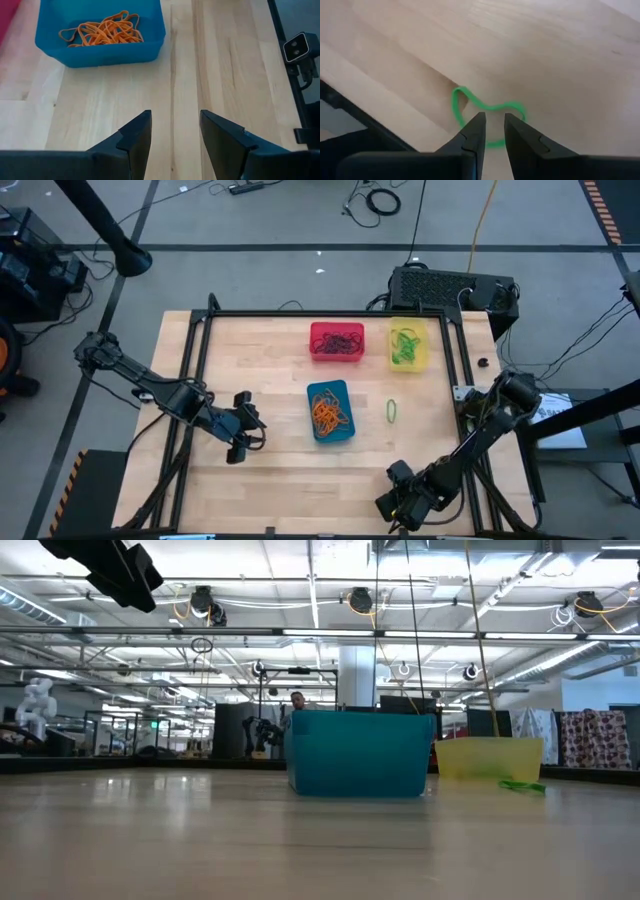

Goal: Sort rubber bands into baskets
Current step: Put the green rubber band into the yellow bin

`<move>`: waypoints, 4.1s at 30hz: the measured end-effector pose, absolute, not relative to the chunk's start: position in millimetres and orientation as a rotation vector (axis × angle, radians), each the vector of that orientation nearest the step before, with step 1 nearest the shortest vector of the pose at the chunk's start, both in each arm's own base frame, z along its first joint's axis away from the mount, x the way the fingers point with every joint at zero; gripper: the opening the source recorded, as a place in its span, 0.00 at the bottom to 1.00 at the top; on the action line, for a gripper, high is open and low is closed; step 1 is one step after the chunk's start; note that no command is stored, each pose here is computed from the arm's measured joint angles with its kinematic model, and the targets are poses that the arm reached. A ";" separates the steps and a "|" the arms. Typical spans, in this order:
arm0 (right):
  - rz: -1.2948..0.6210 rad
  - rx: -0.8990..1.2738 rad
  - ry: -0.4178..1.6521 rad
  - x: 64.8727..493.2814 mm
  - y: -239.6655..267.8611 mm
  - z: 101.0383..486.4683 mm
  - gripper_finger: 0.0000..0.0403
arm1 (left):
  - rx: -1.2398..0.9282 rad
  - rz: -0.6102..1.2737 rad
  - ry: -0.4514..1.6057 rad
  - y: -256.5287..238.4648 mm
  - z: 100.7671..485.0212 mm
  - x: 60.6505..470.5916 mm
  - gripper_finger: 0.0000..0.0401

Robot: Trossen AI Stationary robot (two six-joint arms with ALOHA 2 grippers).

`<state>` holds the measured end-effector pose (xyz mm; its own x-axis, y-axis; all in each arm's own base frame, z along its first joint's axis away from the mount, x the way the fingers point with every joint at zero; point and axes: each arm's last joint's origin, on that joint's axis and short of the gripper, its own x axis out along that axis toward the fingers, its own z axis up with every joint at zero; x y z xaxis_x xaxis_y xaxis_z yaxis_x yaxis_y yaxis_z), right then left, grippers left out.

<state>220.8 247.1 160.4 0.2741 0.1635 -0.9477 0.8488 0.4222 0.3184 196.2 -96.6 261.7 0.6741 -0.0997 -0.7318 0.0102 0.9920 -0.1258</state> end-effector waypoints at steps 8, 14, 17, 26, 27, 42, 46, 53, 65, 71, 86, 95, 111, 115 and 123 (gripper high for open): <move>-0.619 1.003 1.247 220.7 248.8 148.1 0.16 | -0.107 -0.082 0.831 -100.8 261.7 194.0 0.44; -0.571 1.029 1.235 222.1 249.8 155.5 0.16 | -0.099 -0.098 0.831 -104.0 261.7 192.3 0.44; -0.568 1.031 1.235 221.4 249.0 158.3 0.16 | -0.098 -0.097 0.832 -104.0 261.7 192.3 0.44; -0.635 0.971 1.282 215.6 243.4 156.0 0.16 | -0.071 -0.103 0.828 -103.8 261.7 192.5 0.44; -0.636 0.970 1.282 215.4 243.2 156.0 0.16 | -0.071 -0.103 0.828 -103.8 261.7 192.5 0.44; -0.640 0.961 1.293 219.9 250.1 138.9 0.15 | -0.071 -0.101 0.829 -103.7 261.6 192.5 0.44; -0.616 0.960 1.292 223.8 249.2 138.1 0.10 | -0.069 -0.100 0.832 -103.5 261.4 192.3 0.44; -0.516 0.956 1.210 243.3 233.3 153.4 0.00 | -0.066 -0.097 0.834 -103.1 261.2 192.2 0.44; -0.469 0.813 1.182 267.5 154.9 200.9 0.00 | -0.085 -0.041 0.832 -91.0 261.1 198.1 0.44; -0.343 0.838 1.245 270.6 160.1 201.2 0.01 | -0.089 -0.037 0.832 -90.5 261.1 198.3 0.44; -0.096 0.519 1.374 260.4 212.6 152.3 0.44 | -0.068 -0.043 0.819 -90.4 261.8 199.3 0.44; -0.151 0.537 1.386 253.7 238.0 122.1 0.35 | -0.058 -0.038 0.826 -89.9 258.3 198.5 0.44; -0.504 0.592 1.156 240.8 126.4 234.3 0.00 | -0.133 -0.056 0.836 -84.6 230.7 199.4 0.44; -0.758 0.616 1.200 231.2 68.7 247.5 0.00 | -0.154 -0.037 0.796 -79.3 233.4 204.6 0.44; -0.927 0.566 1.184 228.6 -43.9 258.0 0.00 | -0.233 0.051 0.768 -63.3 234.9 211.7 0.44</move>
